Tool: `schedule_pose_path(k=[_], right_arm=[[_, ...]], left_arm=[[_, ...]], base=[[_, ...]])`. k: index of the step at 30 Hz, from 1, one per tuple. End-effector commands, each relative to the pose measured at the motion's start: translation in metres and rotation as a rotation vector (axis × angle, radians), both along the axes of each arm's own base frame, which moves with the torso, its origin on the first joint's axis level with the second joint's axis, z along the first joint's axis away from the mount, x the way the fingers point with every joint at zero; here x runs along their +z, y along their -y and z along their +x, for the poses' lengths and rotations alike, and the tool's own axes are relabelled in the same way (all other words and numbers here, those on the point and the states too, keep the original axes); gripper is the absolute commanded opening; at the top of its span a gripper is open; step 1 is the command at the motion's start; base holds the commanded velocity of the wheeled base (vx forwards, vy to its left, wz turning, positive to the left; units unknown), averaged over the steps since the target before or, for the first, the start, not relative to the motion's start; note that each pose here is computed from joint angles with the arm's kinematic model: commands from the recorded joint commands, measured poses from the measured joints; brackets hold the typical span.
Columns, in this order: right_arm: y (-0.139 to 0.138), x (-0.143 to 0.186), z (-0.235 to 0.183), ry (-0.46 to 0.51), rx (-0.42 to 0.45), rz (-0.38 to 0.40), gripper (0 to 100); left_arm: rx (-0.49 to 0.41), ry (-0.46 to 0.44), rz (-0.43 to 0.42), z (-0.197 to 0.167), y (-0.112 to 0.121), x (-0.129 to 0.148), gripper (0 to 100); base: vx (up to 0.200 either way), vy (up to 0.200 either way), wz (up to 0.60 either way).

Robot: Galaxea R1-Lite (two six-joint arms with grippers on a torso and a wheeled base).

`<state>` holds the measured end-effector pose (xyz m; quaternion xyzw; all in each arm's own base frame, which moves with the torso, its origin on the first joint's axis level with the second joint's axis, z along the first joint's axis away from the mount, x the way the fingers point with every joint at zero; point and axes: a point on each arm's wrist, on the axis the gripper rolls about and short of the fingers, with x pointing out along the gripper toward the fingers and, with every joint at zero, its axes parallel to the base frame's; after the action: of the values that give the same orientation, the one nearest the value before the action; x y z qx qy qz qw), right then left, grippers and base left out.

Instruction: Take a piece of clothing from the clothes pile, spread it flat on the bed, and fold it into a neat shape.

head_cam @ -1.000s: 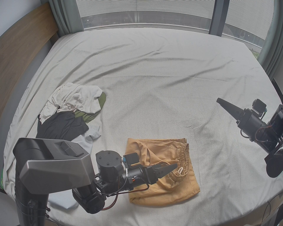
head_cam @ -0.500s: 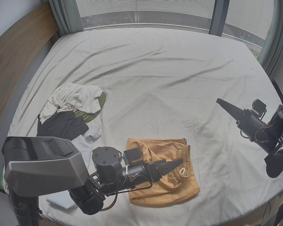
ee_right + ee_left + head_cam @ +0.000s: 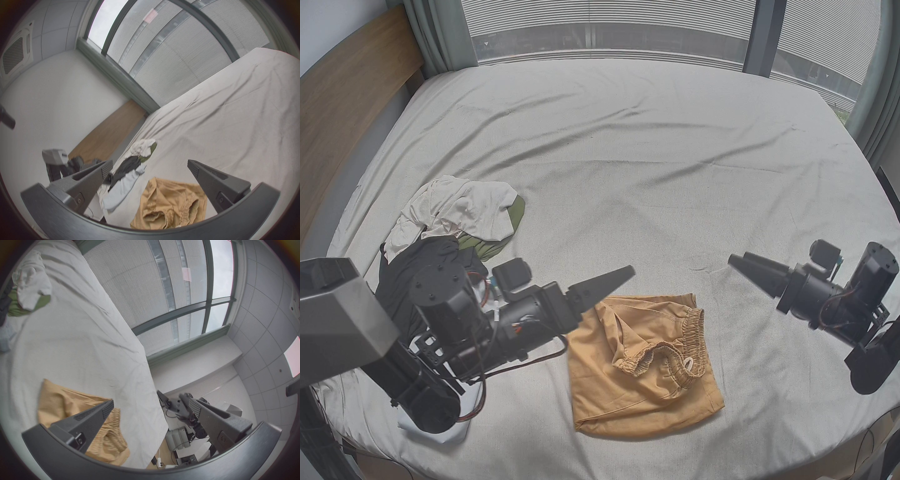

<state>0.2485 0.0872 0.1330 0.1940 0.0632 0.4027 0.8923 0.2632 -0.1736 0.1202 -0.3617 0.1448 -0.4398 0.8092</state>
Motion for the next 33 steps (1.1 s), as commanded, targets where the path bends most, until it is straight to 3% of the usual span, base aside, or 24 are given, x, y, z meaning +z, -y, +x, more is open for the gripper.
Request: schedule_pose_path(k=[1, 5, 13, 33], right_arm=[[-0.022, -0.04, -0.001, -0.112, 0.082, -0.095, 100], [-0.032, -0.061, 0.012, -0.134, 0.106, -0.143, 100], [-0.056, -0.097, 0.011, -0.199, 0.179, -0.209, 100], [-0.063, -0.119, 0.021, -0.234, 0.191, -0.234, 100]], left_arm=[[0.1, -0.006, 0.01, -0.003, -0.038, 0.004, 100], [0.123, -0.022, 0.018, 0.001, -0.046, 0.0, 100], [0.125, -0.013, 0.122, 0.004, -0.043, -0.023, 100], [0.121, -0.02, 0.12, 0.002, -0.043, -0.023, 100]], base=[[0.0, 0.0, 0.0], [0.0, 0.0, 0.0], [0.0, 0.0, 0.0], [0.0, 0.0, 0.0]])
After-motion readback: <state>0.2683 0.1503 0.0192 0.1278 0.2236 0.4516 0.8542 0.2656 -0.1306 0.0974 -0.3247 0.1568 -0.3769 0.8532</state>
